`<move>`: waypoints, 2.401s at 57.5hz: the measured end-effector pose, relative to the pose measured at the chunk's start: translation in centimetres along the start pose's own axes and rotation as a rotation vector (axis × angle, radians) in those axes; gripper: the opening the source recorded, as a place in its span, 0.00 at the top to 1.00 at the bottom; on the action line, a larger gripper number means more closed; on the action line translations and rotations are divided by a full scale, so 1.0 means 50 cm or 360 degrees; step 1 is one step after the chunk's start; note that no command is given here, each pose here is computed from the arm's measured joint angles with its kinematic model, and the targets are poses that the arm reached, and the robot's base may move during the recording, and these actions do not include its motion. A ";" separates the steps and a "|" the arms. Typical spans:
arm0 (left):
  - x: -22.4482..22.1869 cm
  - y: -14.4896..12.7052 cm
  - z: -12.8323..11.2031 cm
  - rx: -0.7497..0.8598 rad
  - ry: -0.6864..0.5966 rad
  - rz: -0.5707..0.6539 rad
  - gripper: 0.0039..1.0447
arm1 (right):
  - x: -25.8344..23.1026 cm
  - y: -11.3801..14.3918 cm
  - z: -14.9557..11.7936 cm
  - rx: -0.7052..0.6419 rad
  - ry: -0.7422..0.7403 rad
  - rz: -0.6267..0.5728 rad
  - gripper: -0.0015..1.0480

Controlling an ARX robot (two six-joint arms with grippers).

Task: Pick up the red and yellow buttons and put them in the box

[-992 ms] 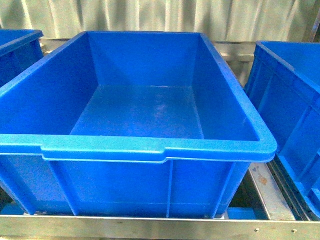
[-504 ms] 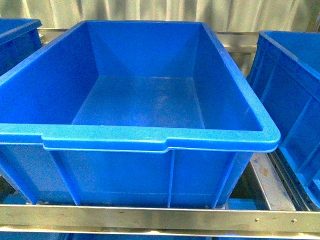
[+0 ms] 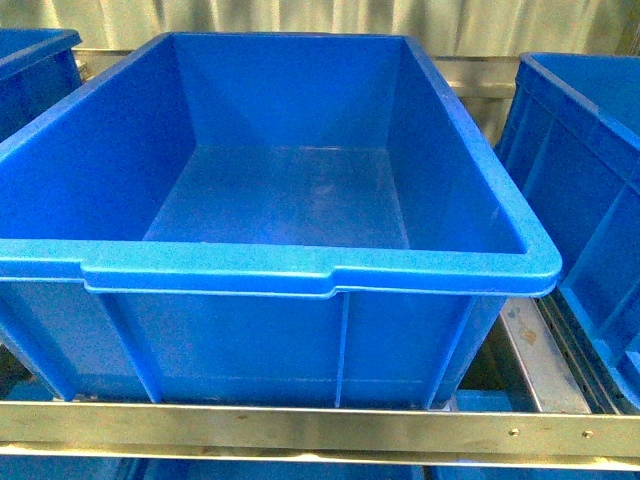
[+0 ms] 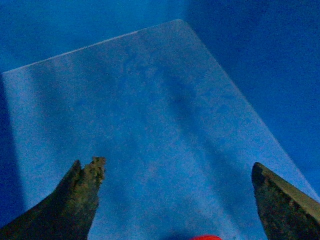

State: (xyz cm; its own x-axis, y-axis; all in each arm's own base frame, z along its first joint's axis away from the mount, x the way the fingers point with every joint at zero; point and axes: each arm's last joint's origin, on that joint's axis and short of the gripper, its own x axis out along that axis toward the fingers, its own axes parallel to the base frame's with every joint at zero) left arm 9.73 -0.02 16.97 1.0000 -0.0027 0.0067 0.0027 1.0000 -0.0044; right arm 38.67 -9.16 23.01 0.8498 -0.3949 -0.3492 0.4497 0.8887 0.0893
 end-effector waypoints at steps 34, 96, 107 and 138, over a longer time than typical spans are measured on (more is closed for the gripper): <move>0.000 0.000 0.000 0.0000 0.0000 0.0000 0.07 | -0.343 0.015 -0.016 0.0143 -0.0188 0.0201 0.06; 0.000 0.000 0.000 0.0000 0.0000 0.0000 0.07 | -0.527 -0.108 -0.308 -0.0253 -0.0565 0.0716 0.96; 0.000 0.000 0.000 0.0000 0.0000 0.0000 0.07 | -0.527 -0.108 -0.308 -0.0256 -0.0566 0.0716 0.69; 0.000 0.000 0.000 0.0001 0.0000 -0.0005 0.07 | -0.526 -0.109 -0.309 -0.0255 -0.0562 0.0707 0.06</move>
State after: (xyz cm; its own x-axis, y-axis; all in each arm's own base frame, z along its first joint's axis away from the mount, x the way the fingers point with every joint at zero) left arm 9.73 -0.03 16.97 1.0000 -0.0057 0.0067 0.0057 1.0000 -0.0040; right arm 9.61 -0.01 17.31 0.9997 -0.0061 0.0238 0.0060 1.0000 0.0042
